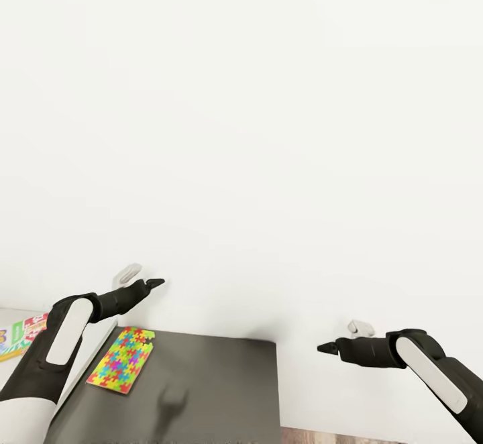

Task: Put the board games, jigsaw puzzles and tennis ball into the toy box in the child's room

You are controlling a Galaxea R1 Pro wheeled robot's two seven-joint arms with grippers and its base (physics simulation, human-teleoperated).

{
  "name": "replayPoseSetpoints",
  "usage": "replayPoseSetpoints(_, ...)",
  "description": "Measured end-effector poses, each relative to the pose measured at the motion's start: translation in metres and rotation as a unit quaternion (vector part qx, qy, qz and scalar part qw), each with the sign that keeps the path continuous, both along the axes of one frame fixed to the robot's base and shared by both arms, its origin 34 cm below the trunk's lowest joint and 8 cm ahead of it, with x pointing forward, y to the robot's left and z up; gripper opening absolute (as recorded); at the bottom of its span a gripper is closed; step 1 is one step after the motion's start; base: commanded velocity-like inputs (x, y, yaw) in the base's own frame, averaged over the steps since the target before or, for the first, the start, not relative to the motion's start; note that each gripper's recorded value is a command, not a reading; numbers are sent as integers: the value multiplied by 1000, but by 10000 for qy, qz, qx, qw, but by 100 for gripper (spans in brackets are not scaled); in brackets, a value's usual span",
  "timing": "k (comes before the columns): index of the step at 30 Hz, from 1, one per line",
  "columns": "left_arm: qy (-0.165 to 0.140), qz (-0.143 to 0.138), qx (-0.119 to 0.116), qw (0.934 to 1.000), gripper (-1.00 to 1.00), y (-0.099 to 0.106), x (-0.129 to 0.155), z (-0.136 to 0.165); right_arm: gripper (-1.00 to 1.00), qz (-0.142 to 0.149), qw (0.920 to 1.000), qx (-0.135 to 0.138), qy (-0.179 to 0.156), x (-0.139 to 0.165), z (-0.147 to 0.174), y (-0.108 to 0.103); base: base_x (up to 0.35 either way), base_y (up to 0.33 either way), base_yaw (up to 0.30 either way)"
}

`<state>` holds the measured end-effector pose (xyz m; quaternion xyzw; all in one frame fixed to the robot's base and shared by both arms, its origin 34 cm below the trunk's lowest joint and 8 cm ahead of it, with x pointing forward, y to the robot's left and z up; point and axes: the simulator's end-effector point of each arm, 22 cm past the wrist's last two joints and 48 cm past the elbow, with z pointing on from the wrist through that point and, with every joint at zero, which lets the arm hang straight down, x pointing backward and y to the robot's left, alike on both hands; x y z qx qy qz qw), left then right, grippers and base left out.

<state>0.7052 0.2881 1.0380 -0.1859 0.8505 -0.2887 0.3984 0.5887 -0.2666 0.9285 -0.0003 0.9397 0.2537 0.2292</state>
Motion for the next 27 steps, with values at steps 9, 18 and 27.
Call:
replayPoseSetpoints(9,129,154,202,9996,100,12,2,-16,100,0,10000,4,12,-2,-1,0,-84,0,0)
replayPoseSetpoints(18,372,302,396,9981,100,22,-7,-45,100,123,9994,174,-285,15,19,25,-9,0,0)
replayPoseSetpoints(27,514,340,376,9974,100,23,-13,-60,100,144,9990,219,-371,22,27,31,0,0,0)
